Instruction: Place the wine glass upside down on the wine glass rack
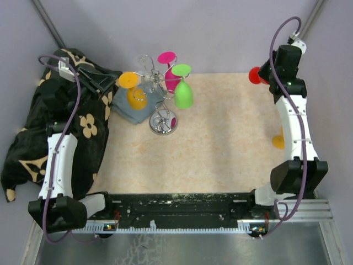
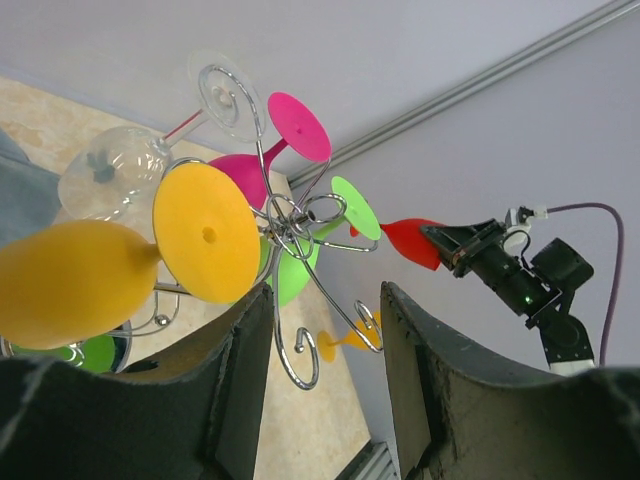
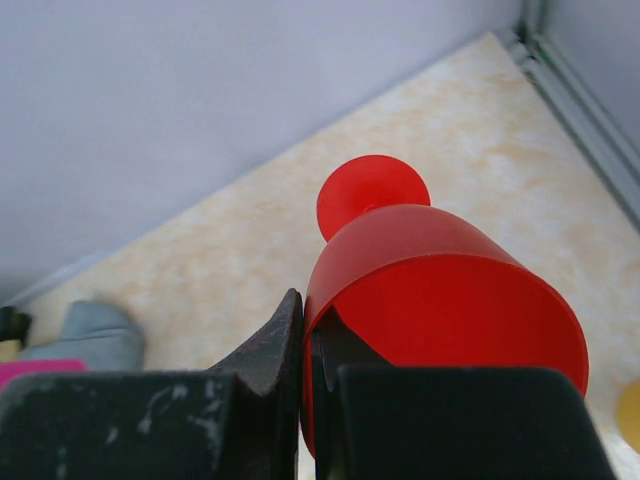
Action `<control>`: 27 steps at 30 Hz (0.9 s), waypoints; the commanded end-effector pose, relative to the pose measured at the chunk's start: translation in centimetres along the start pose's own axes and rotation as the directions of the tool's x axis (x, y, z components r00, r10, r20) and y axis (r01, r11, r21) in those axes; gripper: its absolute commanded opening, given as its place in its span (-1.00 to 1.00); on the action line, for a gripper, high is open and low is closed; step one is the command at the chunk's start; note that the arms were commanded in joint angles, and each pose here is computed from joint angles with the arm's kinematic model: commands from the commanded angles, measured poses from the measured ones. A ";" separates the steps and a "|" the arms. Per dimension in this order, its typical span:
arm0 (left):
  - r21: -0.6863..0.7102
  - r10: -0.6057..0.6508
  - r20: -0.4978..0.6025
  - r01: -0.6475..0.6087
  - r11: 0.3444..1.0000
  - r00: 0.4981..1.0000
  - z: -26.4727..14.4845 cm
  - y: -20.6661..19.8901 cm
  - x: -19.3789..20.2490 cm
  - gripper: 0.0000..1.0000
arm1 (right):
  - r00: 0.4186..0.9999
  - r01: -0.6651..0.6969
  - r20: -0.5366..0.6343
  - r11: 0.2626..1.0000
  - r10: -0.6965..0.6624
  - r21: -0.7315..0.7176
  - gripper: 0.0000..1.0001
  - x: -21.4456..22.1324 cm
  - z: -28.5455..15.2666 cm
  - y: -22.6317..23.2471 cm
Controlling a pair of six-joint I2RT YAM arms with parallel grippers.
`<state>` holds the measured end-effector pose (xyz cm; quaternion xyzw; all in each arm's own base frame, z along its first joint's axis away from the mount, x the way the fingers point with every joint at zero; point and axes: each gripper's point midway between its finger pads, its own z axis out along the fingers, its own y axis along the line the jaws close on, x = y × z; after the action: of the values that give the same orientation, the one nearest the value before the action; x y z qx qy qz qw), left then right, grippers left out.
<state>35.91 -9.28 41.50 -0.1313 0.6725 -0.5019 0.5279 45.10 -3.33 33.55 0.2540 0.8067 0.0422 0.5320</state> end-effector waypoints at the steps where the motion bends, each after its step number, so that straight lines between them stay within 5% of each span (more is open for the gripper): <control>1: 0.052 0.015 0.036 -0.017 0.999 0.999 -0.1 -1.7 -1.0 0.05 | 0.961 -0.078 0.222 0.934 0.163 -0.350 -1.00 -6.4 -4.2 7.6; 8: 0.086 -0.010 0.035 0.006 0.996 0.999 -0.2 -2.4 -0.9 0.05 | 0.882 -0.129 0.233 0.686 0.410 -0.716 -1.00 -10.6 -10.6 14.1; 14: 0.124 -0.024 0.024 0.020 0.992 0.999 -0.4 -3.0 -0.7 0.06 | 0.853 -0.115 0.072 0.320 0.517 -0.940 -1.00 -12.9 -17.5 18.5; 19: 0.240 -0.063 0.028 0.054 0.969 0.998 -0.6 -4.5 -0.6 0.07 | 0.878 -0.109 -0.109 -0.027 0.466 -0.994 -1.00 -13.0 -23.0 20.9; 27: 0.427 -0.186 -0.028 0.180 0.886 0.982 -1.1 -6.7 -0.8 0.10 | 0.937 -0.165 -0.264 -0.376 0.229 -0.912 -1.00 -9.7 -29.7 24.0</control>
<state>34.93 -10.62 44.58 -0.1140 0.5842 -0.6185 0.5131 38.16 16.23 60.23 -0.0234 0.4169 0.7069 0.5709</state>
